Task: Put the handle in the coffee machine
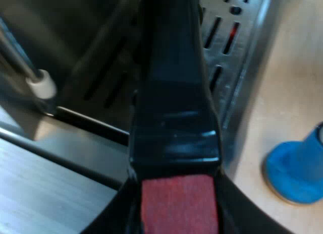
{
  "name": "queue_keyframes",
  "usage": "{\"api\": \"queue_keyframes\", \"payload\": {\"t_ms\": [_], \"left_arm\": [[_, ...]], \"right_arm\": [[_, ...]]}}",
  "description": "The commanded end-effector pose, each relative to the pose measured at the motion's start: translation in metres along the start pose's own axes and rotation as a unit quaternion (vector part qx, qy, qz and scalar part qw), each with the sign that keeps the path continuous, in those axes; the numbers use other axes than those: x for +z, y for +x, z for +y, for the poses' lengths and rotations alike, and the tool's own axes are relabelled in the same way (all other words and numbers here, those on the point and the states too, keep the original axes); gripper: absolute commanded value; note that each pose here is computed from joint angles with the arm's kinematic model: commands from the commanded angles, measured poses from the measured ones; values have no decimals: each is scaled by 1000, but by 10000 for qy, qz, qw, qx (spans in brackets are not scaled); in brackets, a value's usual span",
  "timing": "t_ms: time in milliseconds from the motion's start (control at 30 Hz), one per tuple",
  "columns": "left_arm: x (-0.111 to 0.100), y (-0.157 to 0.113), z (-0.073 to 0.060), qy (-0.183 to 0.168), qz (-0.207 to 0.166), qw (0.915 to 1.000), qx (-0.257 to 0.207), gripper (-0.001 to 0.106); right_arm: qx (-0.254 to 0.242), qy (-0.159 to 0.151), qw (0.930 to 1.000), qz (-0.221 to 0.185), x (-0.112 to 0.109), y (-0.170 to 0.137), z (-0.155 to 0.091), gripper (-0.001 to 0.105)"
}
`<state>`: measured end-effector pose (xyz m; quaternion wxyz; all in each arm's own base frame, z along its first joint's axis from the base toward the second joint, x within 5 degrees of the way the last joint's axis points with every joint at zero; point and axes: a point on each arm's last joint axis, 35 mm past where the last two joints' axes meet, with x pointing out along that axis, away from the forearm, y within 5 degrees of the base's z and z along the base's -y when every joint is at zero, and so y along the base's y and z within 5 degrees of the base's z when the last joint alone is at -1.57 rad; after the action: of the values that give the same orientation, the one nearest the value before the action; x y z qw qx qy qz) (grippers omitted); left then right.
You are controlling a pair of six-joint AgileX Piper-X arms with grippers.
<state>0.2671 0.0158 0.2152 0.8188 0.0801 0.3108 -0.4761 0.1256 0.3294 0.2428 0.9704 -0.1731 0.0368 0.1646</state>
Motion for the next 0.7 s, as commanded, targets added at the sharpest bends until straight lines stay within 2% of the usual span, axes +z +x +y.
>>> {"api": "queue_keyframes", "payload": {"t_ms": [33,700], "left_arm": [[10,-4,-2,149,-346,9993,-53,0],[17,0,-5,139,-257,9995,-92,0]], "right_arm": [[-19,-41,10000,-22,2,-1,0,74],[-19,-41,10000,-22,2,-1,0,74]]}}
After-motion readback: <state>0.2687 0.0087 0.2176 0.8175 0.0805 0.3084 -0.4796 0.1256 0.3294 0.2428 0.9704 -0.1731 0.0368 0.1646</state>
